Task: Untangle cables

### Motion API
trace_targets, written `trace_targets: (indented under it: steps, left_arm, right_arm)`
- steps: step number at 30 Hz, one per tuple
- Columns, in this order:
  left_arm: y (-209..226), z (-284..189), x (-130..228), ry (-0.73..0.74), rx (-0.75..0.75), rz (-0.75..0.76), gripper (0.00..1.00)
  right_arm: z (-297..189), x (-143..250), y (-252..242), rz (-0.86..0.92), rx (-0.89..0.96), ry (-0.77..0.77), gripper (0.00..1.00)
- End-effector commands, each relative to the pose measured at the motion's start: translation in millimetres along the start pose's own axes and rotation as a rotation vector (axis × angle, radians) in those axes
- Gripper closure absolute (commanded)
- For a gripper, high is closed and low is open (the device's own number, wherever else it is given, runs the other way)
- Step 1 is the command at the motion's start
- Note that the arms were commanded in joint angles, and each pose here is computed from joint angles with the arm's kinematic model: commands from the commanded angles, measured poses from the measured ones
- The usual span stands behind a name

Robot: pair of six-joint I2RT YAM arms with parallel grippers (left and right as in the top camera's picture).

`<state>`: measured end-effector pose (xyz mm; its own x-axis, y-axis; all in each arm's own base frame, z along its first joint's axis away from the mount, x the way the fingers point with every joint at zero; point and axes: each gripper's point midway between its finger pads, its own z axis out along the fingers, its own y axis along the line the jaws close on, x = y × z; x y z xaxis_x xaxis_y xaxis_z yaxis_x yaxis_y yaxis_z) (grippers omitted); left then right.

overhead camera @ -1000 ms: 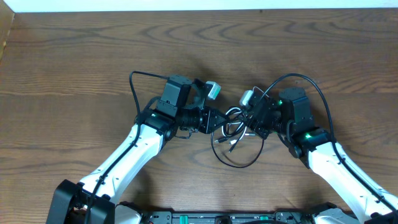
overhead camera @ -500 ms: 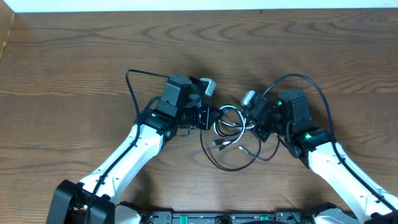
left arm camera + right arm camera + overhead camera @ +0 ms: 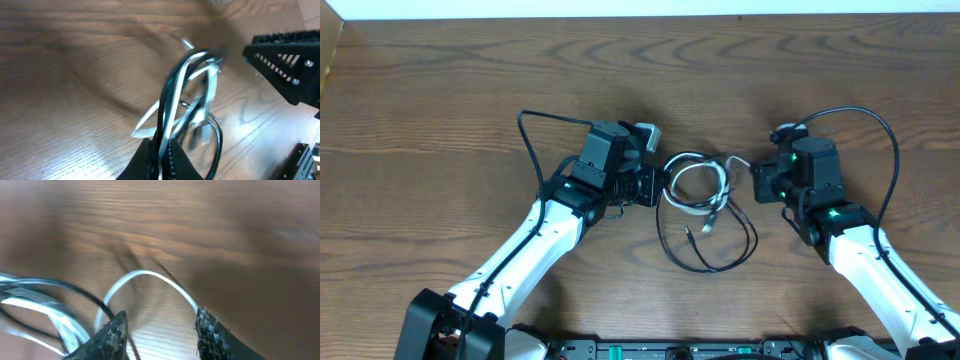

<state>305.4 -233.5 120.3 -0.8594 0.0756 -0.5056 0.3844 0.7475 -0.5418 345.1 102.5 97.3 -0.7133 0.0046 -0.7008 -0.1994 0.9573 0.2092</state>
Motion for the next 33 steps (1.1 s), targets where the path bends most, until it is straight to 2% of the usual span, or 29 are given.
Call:
trace_targets:
  steps: [1,4,9,14,17,19,21,23,24,26,27,28,33]
  left_arm:
    - [-4,-4,-1,-0.004,0.023,0.017,0.93]
    - [-9,-4,1,0.005,0.050,0.018,0.93]
    - [-32,-7,6,0.040,0.187,0.043,0.93]
    - [-59,-14,6,0.048,0.340,0.097,0.93]
    - [-71,-19,4,0.042,0.410,0.122,0.93]
    - [-66,-17,2,0.033,0.382,0.122,0.93]
    - [-47,-11,-2,0.010,0.266,0.104,0.93]
    - [-5,-5,-6,-0.025,0.029,0.071,0.92]
    - [11,-5,-8,-0.038,-0.064,0.062,0.83]
    - [27,-7,-11,-0.060,-0.156,0.058,0.40]
    - [28,-7,-13,-0.067,-0.166,0.059,0.30]
    - [30,-7,-16,-0.080,-0.174,0.063,0.25]
    - [50,-5,-26,-0.126,-0.280,0.065,0.15]
  right_arm:
    - [-7,-4,47,-0.250,-0.273,-0.031,0.59]
    - [-15,-9,68,-0.374,-0.396,-0.083,0.56]
    - [-31,-3,98,-0.477,-0.596,-0.117,0.52]
    - [-32,-2,99,-0.476,-0.606,-0.116,0.49]
    - [-25,-1,88,-0.470,-0.528,-0.097,0.49]
    - [-19,1,78,-0.463,-0.468,-0.077,0.49]
    - [-12,6,60,-0.451,-0.364,-0.035,0.48]
    - [-5,14,38,-0.438,-0.237,0.024,0.44]
    - [-4,17,31,-0.435,-0.203,0.044,0.44]
    - [-4,24,27,-0.429,-0.186,0.073,0.43]
    - [-4,25,27,-0.428,-0.186,0.077,0.43]
    - [-4,25,27,-0.428,-0.187,0.079,0.43]
    - [-4,24,27,-0.428,-0.187,0.075,0.42]
